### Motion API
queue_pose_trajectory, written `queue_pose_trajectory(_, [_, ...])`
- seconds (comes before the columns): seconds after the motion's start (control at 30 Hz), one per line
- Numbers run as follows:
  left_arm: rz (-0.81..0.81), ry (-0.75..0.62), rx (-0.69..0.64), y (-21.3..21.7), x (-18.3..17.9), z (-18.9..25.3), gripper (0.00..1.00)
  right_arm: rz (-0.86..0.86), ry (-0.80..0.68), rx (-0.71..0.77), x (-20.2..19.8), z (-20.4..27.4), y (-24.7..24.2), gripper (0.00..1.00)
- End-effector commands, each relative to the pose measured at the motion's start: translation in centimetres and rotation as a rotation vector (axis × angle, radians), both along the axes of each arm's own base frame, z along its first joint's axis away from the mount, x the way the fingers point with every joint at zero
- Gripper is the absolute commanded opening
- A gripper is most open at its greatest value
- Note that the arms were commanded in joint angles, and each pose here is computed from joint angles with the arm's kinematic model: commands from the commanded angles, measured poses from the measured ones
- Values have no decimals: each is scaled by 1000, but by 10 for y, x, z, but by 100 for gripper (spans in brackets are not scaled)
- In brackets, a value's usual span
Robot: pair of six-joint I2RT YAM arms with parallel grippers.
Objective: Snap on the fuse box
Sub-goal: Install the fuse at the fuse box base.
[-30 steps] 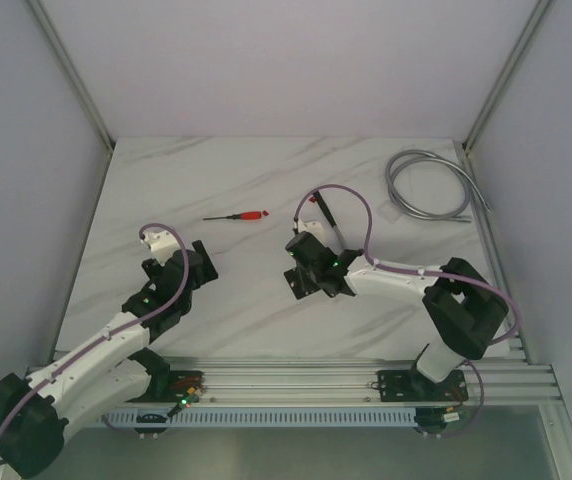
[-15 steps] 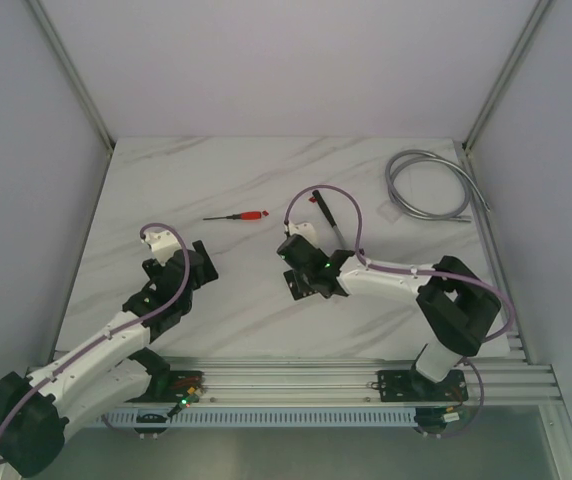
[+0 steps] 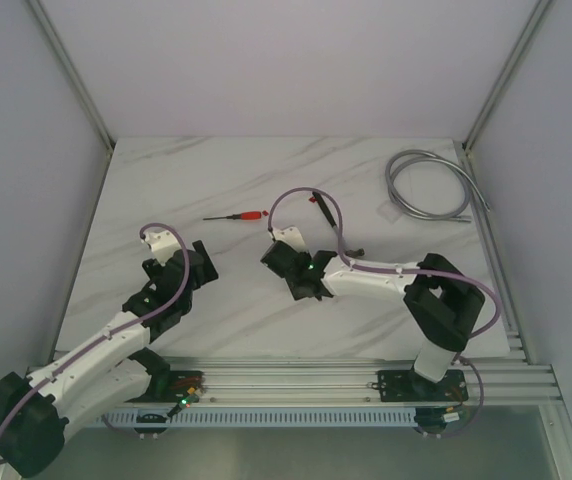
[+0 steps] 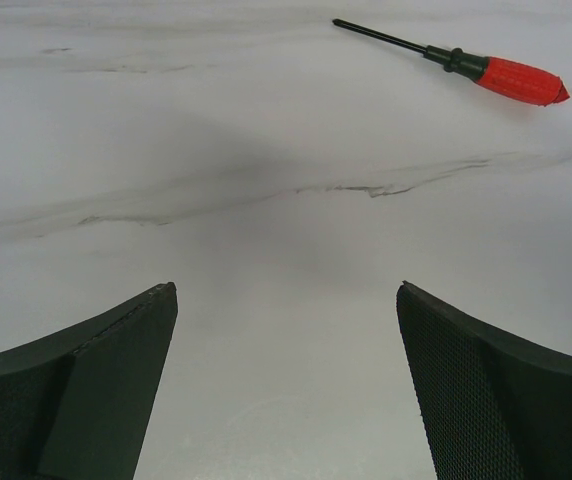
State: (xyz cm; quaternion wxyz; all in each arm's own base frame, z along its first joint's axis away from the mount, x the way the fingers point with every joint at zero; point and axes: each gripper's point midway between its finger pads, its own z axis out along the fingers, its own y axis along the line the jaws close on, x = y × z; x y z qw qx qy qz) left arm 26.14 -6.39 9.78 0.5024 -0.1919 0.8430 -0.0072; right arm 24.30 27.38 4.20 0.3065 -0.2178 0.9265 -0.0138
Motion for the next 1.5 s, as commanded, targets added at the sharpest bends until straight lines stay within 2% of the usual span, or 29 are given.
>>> queue_pose_trajectory(0.0, [5,-1,-7,1,-2,1,100,-18,-41,-91,6,2,-4,13])
queue_pose_trajectory(0.5, [5,-5,-10,1,-2,2,100,-22,-104,-125,12,21,-7,15])
queue_pose_trajectory(1.47, [10,-7,-9,2,-1,2,100,44,-74,-188,10,2,1,18])
